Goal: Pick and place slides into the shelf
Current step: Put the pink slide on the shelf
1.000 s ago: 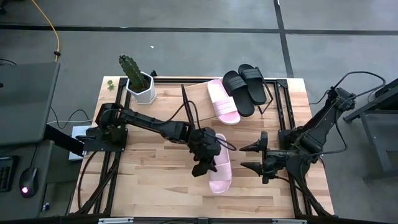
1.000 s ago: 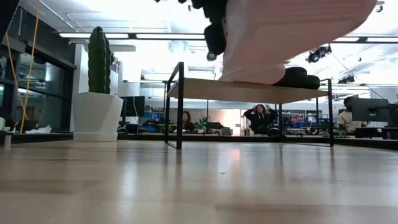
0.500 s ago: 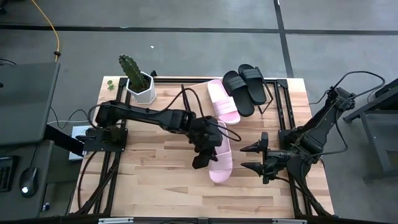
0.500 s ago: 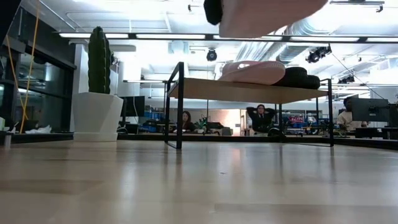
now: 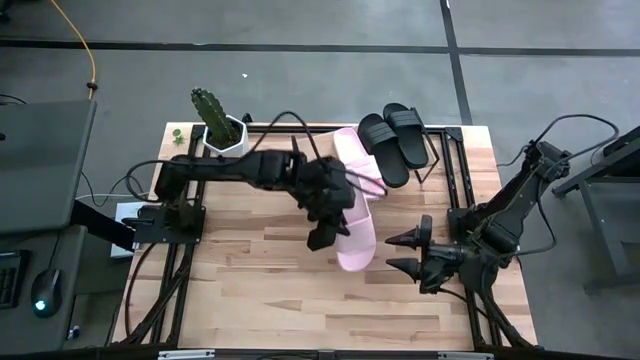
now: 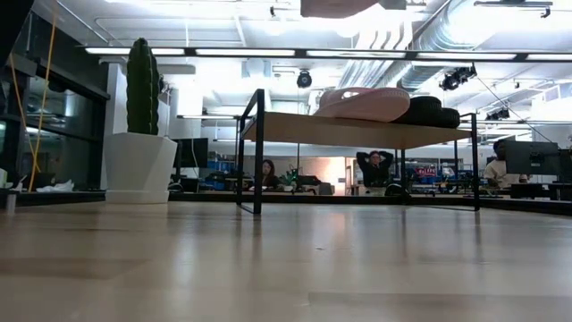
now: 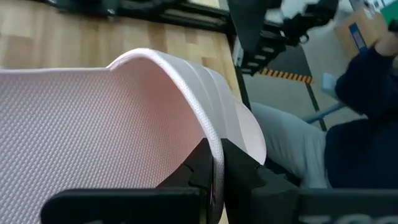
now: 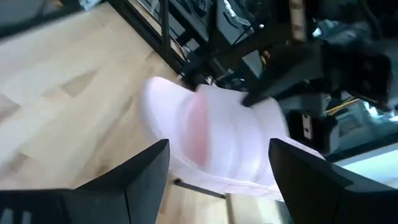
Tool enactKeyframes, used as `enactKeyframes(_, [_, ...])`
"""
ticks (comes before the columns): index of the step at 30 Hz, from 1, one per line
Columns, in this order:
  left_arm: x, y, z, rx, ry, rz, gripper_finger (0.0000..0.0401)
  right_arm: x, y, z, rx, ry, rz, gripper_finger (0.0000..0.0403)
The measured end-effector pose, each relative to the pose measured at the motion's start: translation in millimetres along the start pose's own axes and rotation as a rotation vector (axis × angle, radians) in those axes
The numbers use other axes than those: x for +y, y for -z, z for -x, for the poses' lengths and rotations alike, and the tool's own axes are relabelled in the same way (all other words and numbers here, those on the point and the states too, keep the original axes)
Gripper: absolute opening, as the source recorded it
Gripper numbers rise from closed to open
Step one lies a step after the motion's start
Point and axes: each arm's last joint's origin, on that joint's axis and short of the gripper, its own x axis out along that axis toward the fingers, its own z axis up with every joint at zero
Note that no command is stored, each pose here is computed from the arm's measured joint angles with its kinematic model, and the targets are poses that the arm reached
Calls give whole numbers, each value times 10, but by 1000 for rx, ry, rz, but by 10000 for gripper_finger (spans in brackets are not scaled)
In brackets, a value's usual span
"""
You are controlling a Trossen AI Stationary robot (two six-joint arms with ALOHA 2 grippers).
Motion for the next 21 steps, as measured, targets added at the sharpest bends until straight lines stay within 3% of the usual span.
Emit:
enactKeyframes(5, [80, -87, 185, -26, -8, 48, 10, 83, -59, 3, 33, 97, 102, 266])
enactKeyframes(9, [107, -177, 336, -66, 59, 84, 10, 94, -132, 10, 31, 165, 131, 266])
enactKeyframes(21, [10, -270, 545, -102, 142, 126, 10, 213, -220, -96, 125, 293, 268, 266])
